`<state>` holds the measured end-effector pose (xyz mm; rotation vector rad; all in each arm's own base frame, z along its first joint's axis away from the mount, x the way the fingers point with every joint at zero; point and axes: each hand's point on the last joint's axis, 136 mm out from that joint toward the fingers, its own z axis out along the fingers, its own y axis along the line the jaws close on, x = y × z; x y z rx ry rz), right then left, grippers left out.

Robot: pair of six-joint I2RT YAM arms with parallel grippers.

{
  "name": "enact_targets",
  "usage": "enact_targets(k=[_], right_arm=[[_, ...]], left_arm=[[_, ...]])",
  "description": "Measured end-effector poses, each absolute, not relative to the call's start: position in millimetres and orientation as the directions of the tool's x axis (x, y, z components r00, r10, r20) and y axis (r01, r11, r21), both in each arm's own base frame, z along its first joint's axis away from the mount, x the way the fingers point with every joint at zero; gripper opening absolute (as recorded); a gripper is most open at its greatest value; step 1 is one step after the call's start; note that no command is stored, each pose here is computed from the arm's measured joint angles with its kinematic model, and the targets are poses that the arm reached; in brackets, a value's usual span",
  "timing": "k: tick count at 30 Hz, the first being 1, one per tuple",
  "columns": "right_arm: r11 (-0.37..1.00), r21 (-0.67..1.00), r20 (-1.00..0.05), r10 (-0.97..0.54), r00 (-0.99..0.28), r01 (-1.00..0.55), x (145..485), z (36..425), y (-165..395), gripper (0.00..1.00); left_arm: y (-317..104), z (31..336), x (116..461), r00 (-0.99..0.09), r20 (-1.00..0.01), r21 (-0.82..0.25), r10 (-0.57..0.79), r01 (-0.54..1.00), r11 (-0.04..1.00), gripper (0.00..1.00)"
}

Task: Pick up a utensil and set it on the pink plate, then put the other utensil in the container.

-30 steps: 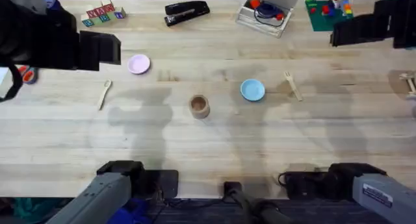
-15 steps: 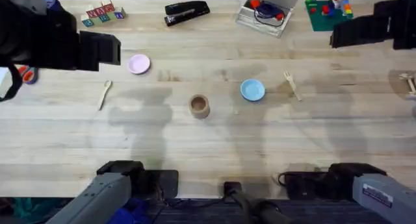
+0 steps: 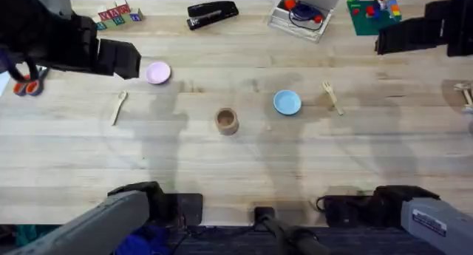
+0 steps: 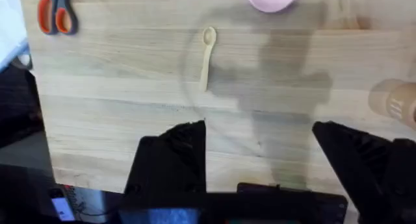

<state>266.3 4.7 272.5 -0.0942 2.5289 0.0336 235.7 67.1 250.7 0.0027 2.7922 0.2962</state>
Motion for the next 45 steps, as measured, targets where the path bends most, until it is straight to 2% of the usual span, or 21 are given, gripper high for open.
enact_targets(k=[9,16,28,45], right_arm=[[0.997,0.003,-0.574,-0.06,-0.817,-0.075,266.3,272.5,4.7,0.995],[0.997,0.003,-0.574,-0.06,-0.817,-0.075,266.3,272.5,4.7,0.995],[0.997,0.003,-0.574,-0.06,-0.817,-0.075,266.2,272.5,4.7,0.995],[0.997,0.003,-0.574,-0.06,-0.817,-0.076,266.2,272.5,4.7,0.995]], left_arm=[[109.0,192.1,248.1,-0.956,-0.273,0.161,-0.103,-0.151,0.975,0.993],[113.6,133.2,239.2,-0.972,-0.215,0.16,-0.09,-0.127,0.979,0.993],[133.8,106.6,244.1,-0.971,-0.198,0.163,-0.131,-0.165,0.973,0.993],[142.5,48.0,266.1,-0.988,-0.103,0.116,-0.114,-0.125,0.985,0.99]])
